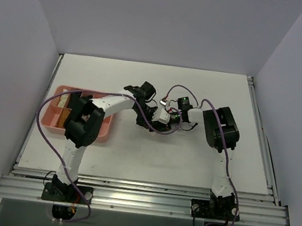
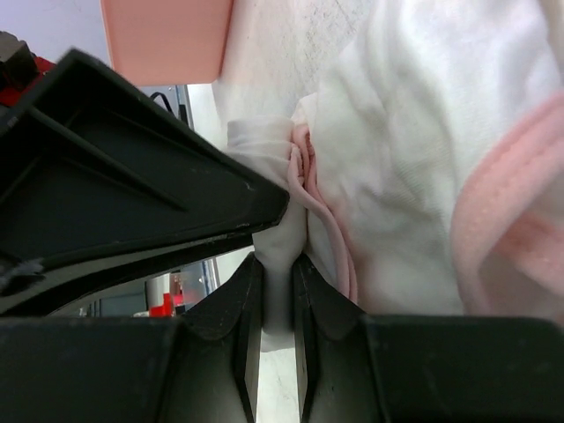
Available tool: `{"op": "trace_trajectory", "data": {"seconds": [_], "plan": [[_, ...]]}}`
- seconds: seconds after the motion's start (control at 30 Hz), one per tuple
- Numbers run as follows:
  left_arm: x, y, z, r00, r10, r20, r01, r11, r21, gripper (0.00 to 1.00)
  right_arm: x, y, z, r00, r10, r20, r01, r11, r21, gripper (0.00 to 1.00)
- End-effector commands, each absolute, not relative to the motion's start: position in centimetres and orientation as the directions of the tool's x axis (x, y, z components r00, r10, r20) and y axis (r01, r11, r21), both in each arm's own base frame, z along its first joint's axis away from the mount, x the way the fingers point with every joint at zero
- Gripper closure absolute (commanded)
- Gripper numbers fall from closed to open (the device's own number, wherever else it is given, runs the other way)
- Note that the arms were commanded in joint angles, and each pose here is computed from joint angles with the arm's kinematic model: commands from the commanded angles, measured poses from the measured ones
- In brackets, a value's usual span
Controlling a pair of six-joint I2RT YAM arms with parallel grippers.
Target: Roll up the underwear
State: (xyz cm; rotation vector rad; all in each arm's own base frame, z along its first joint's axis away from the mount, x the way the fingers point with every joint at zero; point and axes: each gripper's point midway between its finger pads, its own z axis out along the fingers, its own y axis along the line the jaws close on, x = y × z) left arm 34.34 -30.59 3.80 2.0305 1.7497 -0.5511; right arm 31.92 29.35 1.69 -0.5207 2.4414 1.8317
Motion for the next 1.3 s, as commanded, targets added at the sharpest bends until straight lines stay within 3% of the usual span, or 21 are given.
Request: {"op": "trace_trajectory", "data": {"seconds": [0.0, 0.1, 0.2, 0.37, 0.57, 0.67, 0.73, 0.8, 0.83, 1.1, 1.27], "plan": [[33.9, -30.8, 2.7, 0.171, 0.837, -0.519, 0.98, -0.2, 0.0, 0.7, 30.4, 26.6, -4.9, -0.971, -0.209, -0.113, -0.201, 0.471, 0.859, 0.96], [33.3, -30.6, 2.3, 0.146, 0.855, -0.498, 0.975, -0.21, -0.076, 0.88, 31.2, 26.6, -3.7, -0.975, -0.17, -0.143, -0.21, 0.491, 0.846, 0.91], [32.7, -30.4, 2.2, 0.13, 0.864, -0.486, 0.967, -0.219, -0.131, 0.97, 31.7, 26.4, -2.8, -0.976, -0.143, -0.164, -0.215, 0.522, 0.825, 0.84], [31.8, -29.5, 1.9, 0.093, 0.885, -0.455, 0.955, -0.209, -0.212, 0.98, 34.0, 24.1, -0.7, -0.964, 0.015, -0.267, -0.198, 0.63, 0.751, 0.67], [30.9, -29.0, 1.6, 0.052, 0.906, -0.42, 0.938, -0.189, -0.292, 0.98, 33.0, 22.2, 1.7, -0.925, 0.146, -0.35, -0.173, 0.658, 0.733, 0.58], [30.5, -28.9, 1.5, 0.031, 0.914, -0.404, 0.929, -0.175, -0.326, 0.98, 32.5, 20.7, 2.7, -0.885, 0.179, -0.43, -0.177, 0.725, 0.666, 0.58], [30.3, -28.8, 1.8, 0.027, 0.919, -0.394, 0.924, -0.173, -0.34, 0.98, 32.0, 20.7, 4.0, -0.808, 0.133, -0.574, -0.254, 0.8, 0.543, 0.58], [29.7, -28.4, 1.9, 0.001, 0.929, -0.369, 0.912, -0.152, -0.38, 0.98, 32.7, 19.7, 4.8, -0.725, 0.138, -0.675, -0.212, 0.888, 0.408, 0.6], [29.8, -28.5, 2.1, -0.003, 0.93, -0.369, 0.912, -0.148, -0.382, 0.98, 31.9, 21.7, 6.9, -0.673, 0.144, -0.725, -0.254, 0.876, 0.41, 0.6], [28.6, -28.3, 2.6, -0.045, 0.948, -0.316, 0.895, -0.102, -0.433, 0.98, 28.0, 21.3, 9.6, -0.462, 0.282, -0.841, -0.086, 0.929, 0.359, 0.6], [28.0, -28.1, 2.5, -0.067, 0.951, -0.303, 0.884, -0.085, -0.46, 0.98, 27.4, 19.2, 9.9, -0.444, 0.374, -0.814, 0.048, 0.917, 0.396, 0.57]]}}
